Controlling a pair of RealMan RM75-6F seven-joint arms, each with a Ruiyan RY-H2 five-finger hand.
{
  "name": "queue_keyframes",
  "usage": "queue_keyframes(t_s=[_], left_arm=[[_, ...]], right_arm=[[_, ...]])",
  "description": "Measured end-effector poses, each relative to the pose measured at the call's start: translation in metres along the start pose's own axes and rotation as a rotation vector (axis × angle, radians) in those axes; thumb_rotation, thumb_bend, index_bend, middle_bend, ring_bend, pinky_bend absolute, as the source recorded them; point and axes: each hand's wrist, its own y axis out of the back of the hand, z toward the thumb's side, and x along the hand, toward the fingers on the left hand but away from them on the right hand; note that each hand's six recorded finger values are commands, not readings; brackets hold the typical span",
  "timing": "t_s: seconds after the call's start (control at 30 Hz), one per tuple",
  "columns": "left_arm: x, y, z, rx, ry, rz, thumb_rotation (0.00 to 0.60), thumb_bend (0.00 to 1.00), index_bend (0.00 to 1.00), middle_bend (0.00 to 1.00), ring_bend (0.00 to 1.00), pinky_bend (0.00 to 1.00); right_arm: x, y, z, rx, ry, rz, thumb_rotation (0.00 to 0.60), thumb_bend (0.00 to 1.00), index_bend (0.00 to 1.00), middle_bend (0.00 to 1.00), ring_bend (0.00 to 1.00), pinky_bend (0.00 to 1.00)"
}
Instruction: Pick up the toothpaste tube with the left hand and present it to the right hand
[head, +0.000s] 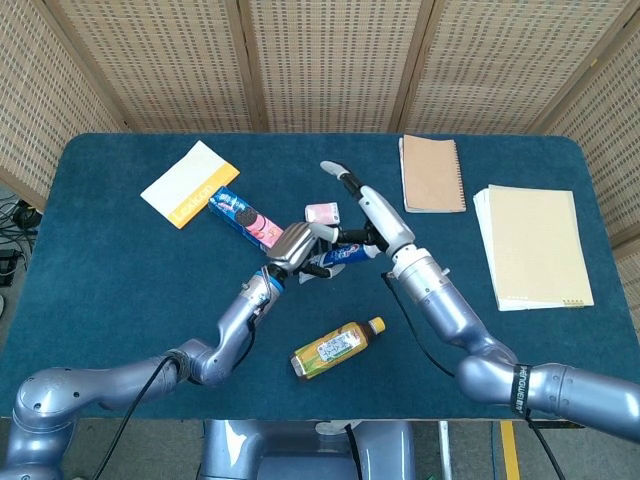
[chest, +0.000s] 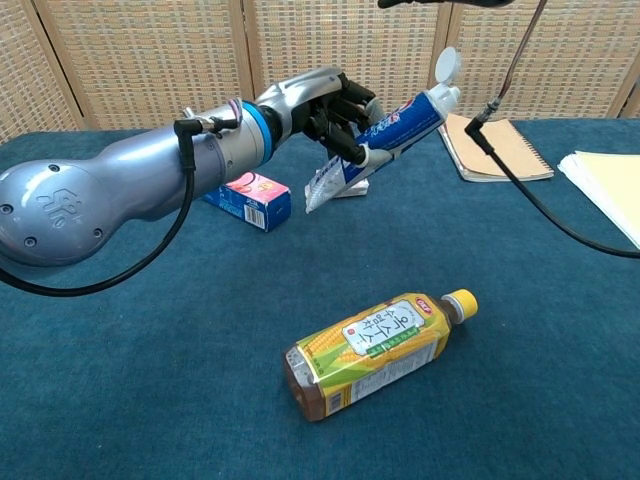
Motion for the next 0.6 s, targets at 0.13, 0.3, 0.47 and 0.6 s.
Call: queue_keyframes(t_s=[0.13,0.3,0.47,0.6], left_arm=[[0.0,-0.003,0.004,-0.023,0.002,0.0,0.6,0.49,0.77,0.59,0.55,0.56],[0.0,-0.007,0.009,-0.037,0.0,-0.008,0.6,0.52,0.77,0.6,0.56,0.56],[0.002,-0.008,0.016,-0.047,-0.005,-0.01,0.6,0.53,0.77,0.6,0.56,0.56],[0.002,-0.009,0.019,-0.064,-0.01,-0.006,0.6,0.52,0.78,0.6,0.56,0.56]], right_arm=[[-0.007,-0.005,-0.006,-0.005,-0.007,-0.01,0.14,0.0,0.0,0.0,0.0,0.0],[-0.015,-0.013,-0.013,-0.028,-0.022,-0.022,0.14,0.0,0.0,0.0,0.0,0.0],[-0.018,-0.018,-0.012,-0.021,-0.025,-0.023,0.14,0.0,0.0,0.0,0.0,0.0],[-0.018,-0.017,-0.016,-0.01,-0.035,-0.026,0.138,0.0,0.0,0.0,0.0,0.0]])
